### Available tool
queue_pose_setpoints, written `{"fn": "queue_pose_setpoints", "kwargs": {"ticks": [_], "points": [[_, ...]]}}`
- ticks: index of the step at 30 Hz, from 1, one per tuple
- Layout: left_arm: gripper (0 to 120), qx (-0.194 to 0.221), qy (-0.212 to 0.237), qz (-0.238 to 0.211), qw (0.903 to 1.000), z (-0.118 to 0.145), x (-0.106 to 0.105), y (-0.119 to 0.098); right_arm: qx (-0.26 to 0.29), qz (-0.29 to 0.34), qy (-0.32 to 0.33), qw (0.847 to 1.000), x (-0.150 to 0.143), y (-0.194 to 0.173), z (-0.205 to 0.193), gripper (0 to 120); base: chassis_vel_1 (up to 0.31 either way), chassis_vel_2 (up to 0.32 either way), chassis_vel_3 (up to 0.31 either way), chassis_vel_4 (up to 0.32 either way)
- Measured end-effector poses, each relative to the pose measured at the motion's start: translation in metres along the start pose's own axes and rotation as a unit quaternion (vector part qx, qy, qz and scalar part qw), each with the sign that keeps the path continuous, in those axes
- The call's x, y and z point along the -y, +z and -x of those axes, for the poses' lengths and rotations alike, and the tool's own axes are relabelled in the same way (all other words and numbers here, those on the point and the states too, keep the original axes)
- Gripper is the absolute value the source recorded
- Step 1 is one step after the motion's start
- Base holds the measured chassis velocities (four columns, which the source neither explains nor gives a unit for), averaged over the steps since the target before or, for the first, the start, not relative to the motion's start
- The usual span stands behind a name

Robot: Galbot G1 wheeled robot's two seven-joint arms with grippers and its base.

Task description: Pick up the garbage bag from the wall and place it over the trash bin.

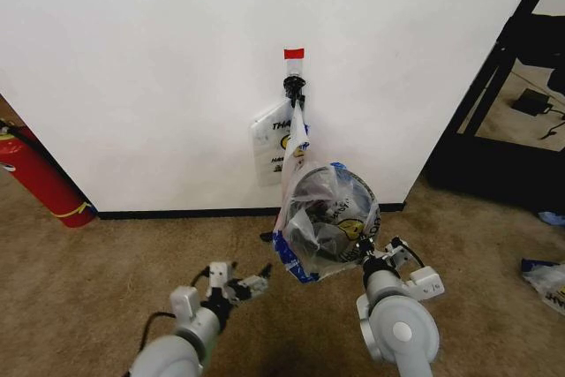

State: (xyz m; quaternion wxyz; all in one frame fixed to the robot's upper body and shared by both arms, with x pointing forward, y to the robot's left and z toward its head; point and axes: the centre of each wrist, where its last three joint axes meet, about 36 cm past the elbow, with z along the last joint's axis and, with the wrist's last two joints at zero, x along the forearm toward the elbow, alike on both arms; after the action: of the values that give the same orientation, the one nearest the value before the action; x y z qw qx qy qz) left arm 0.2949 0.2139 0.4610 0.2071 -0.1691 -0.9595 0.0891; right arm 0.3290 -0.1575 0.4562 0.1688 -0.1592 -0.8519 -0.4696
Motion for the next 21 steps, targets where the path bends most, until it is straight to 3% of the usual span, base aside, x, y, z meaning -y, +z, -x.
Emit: {"fn": "queue_pose_setpoints", "kwargs": {"ticks": [4,6,10,11,14,16,21], "points": [[93,0.013,0.034,0.049,0.9981,-0.006,0.008,-0.025,0.006,-0.014,-0.001,1.0,0.002,0.003,0.002,0,0.0,0.0,0.0,0.0],[84,0.015,0.068,0.089,0.9936,-0.003,0.016,-0.047,0.02,-0.032,0.0,0.999,0.004,0.004,0.005,0,0.0,0.0,0.0,0.0],[72,0.013,0.093,0.103,0.9902,0.001,0.026,-0.074,0.036,-0.051,-0.003,0.998,0.004,0.007,0.005,0,0.0,0.0,0.0,0.0],[67,0.003,0.11,0.107,0.9883,-0.001,0.031,-0.086,0.037,-0.057,-0.004,0.998,0.004,0.01,0.006,0,0.0,0.0,0.0,0.0],[59,-0.007,0.122,0.119,0.9854,0.001,0.034,-0.095,0.034,-0.06,-0.006,0.998,0.003,0.013,0.007,0,0.0,0.0,0.0,0.0],[49,-0.037,0.124,0.151,0.98,0.021,0.034,-0.101,0.037,-0.07,-0.004,0.997,0.005,0.016,0.01,0,0.0,0.0,0.0,0.0],[30,-0.091,0.141,0.159,0.973,0.045,0.051,-0.109,0.051,-0.083,-0.005,0.995,0.006,0.017,0.014,0,0.0,0.0,0.0,0.0]]}}
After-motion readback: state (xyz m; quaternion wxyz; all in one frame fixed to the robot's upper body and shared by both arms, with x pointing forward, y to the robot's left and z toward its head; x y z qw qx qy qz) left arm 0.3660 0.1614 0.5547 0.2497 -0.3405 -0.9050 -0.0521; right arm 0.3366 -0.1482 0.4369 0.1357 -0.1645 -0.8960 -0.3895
